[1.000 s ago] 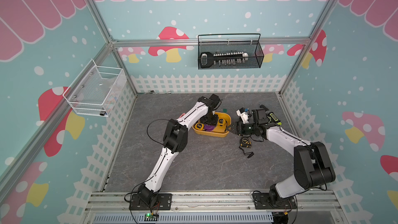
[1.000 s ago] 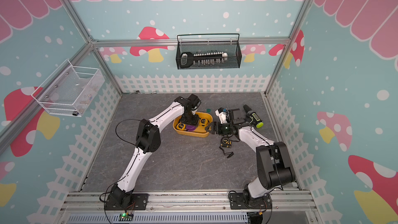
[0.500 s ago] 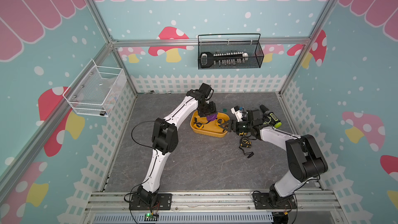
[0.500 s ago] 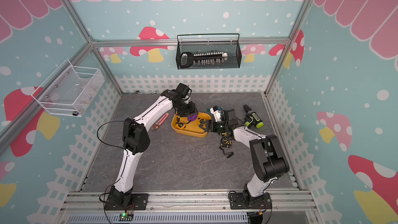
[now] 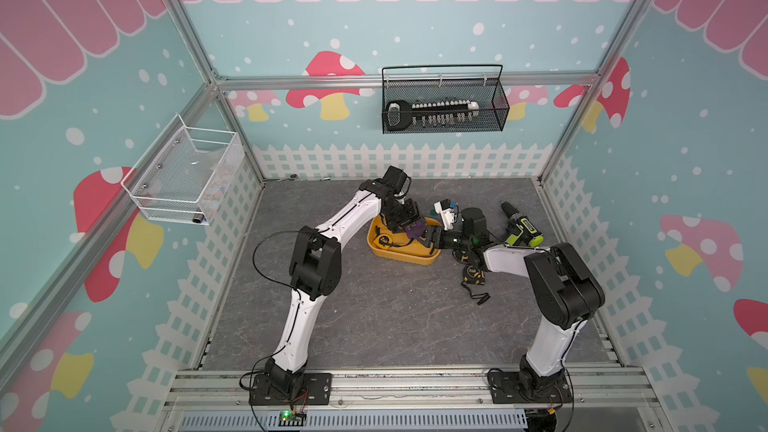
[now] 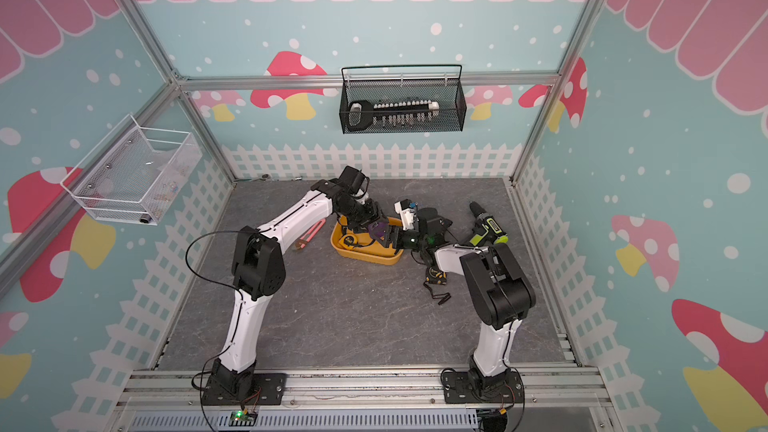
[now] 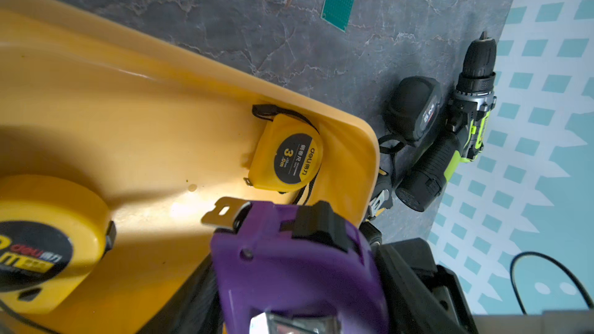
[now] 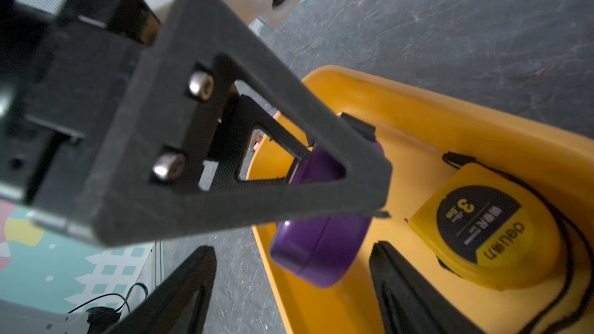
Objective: Take the tape measure out of the storage box
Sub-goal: Pick up the tape measure from the storage box.
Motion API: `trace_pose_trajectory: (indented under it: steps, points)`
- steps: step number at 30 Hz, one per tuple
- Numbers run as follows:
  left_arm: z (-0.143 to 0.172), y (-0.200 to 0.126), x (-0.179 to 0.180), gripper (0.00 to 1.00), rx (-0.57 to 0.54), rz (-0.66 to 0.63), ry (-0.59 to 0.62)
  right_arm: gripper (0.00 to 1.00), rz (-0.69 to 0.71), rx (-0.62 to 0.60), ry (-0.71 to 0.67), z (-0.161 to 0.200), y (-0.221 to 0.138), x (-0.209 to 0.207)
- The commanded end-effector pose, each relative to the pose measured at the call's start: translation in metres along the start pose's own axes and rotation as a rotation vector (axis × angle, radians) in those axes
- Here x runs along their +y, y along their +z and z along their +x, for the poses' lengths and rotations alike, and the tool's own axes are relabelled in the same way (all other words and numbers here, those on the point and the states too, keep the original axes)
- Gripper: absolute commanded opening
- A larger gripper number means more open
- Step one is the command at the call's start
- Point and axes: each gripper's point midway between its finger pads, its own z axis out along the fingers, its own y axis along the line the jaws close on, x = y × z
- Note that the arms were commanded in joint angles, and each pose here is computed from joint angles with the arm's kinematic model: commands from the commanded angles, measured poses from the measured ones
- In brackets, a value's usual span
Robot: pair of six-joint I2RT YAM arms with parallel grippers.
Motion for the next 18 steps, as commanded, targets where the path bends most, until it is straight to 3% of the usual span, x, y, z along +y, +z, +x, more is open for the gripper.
trace_pose_trajectory:
  steps: [1, 5, 9, 11, 12, 15, 18]
  points:
    - [-0.001, -0.034, -0.041, 0.46, -0.045, 0.128, 0.021, 0.74, 0.021, -0.073, -0.019, -0.019, 0.007, -0.001]
    - [0.002, -0.035, -0.046, 0.46, -0.041, 0.146, 0.020, 0.60, 0.035, -0.092, -0.012, -0.021, 0.009, -0.005]
    - [0.008, -0.036, -0.053, 0.48, -0.024, 0.170, 0.038, 0.37, 0.031, -0.108, 0.006, -0.023, 0.010, -0.006]
    - [0.010, -0.035, -0.054, 0.52, -0.017, 0.172, 0.052, 0.30, 0.004, -0.119, 0.008, -0.025, 0.011, -0.002]
    - [0.010, -0.035, -0.055, 0.59, -0.019, 0.174, 0.066, 0.27, 0.001, -0.124, 0.021, -0.026, 0.010, -0.002]
    - [0.003, -0.045, -0.056, 0.96, -0.075, 0.153, 0.141, 0.25, -0.016, -0.134, 0.053, -0.027, 0.001, 0.005]
    - [-0.012, -0.059, -0.052, 0.99, -0.174, 0.074, 0.250, 0.23, -0.016, -0.140, 0.133, -0.026, -0.023, 0.004]
